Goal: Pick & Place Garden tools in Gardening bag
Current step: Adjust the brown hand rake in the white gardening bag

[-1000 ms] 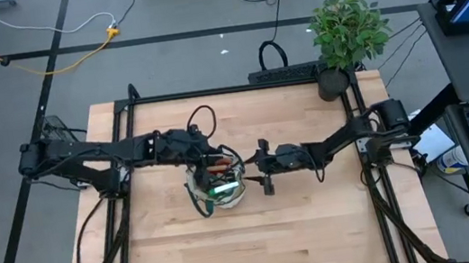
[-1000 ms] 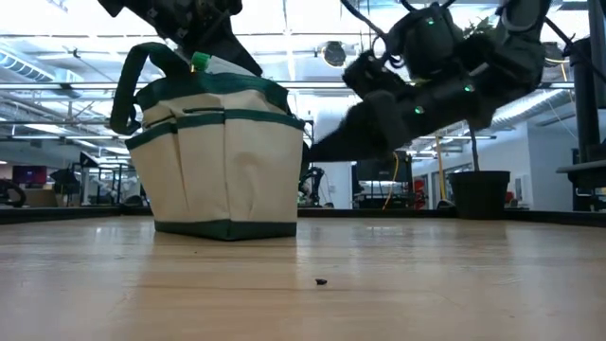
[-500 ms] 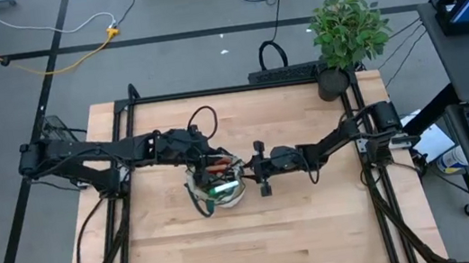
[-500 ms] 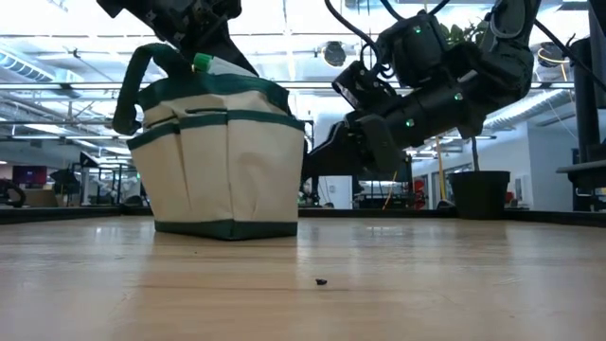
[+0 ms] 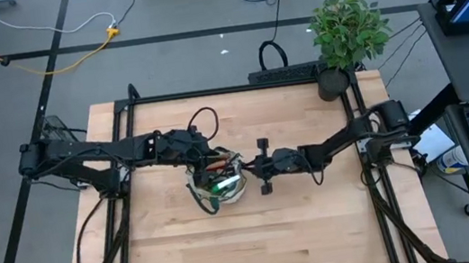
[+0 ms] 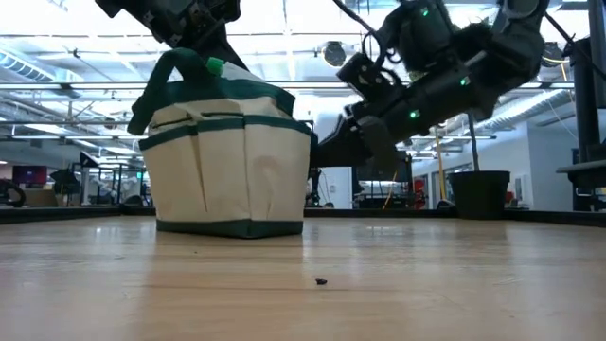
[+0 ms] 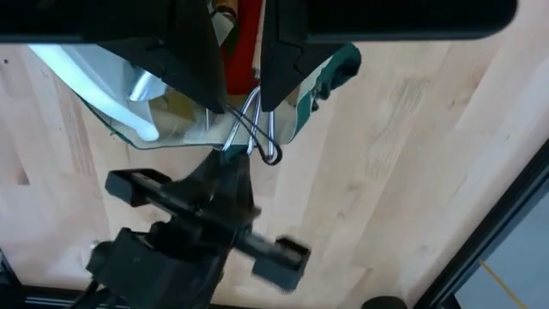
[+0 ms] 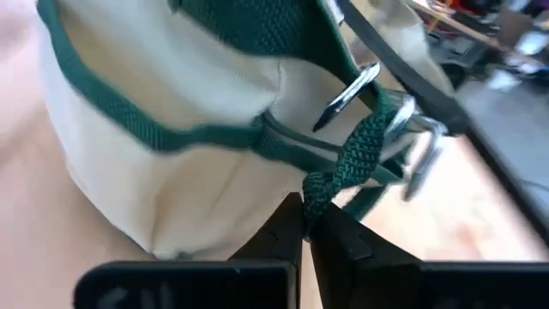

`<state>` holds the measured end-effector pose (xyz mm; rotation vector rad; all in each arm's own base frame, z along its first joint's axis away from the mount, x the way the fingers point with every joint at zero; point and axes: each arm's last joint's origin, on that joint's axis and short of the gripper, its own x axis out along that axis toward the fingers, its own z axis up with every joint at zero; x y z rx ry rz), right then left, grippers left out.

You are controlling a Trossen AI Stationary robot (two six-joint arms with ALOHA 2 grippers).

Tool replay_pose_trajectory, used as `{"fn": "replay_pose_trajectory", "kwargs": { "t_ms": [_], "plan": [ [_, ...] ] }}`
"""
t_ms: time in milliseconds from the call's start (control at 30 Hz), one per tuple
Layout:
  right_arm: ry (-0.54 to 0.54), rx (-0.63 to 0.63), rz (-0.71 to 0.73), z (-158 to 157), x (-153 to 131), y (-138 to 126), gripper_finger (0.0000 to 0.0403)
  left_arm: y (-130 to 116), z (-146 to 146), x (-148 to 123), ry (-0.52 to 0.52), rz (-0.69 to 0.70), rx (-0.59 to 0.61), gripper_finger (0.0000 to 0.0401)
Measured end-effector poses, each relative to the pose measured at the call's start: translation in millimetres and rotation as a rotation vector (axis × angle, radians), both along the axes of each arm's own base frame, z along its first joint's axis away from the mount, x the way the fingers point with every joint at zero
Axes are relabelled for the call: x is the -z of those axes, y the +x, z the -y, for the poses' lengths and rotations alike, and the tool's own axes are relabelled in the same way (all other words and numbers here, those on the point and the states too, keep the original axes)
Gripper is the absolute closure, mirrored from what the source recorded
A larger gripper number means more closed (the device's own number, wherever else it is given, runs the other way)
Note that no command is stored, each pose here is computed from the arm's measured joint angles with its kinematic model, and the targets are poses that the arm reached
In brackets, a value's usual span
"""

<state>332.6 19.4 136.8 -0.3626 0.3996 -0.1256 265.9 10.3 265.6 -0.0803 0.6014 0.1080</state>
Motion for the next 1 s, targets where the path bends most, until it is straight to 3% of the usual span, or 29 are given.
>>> {"fn": "replay_pose_trajectory", "kwargs": {
  "t_ms": [233, 500, 667, 800, 1000],
  "plan": [
    [-0.318, 0.157, -0.101, -14.4, -18.8, -14.3, 0.0398, 0.0, 0.0, 0.0, -0.003, 0.0, -0.002, 0.0325],
    [-0.545, 0.21, -0.043, -33.0, -55.6, -26.6, 0.0399, 0.4, 0.0, -0.6, -0.005, 0.008, -0.004, 0.0325],
    [-0.517, 0.152, 0.072, -40.8, -75.1, -30.4, 0.0399, 2.8, -0.1, -4.3, -0.003, 0.054, -0.003, 0.0325],
    [-0.516, 0.095, 0.086, -43.7, -77.0, -30.9, 0.0399, 6.9, 0.1, -11.6, 0.008, 0.138, 0.015, 0.0325],
    [-0.472, 0.106, 0.061, -42.2, -72.8, -31.3, 0.0399, 14.2, 5.1, -14.0, -0.073, 0.204, 0.144, 0.0325]
  ]
}}
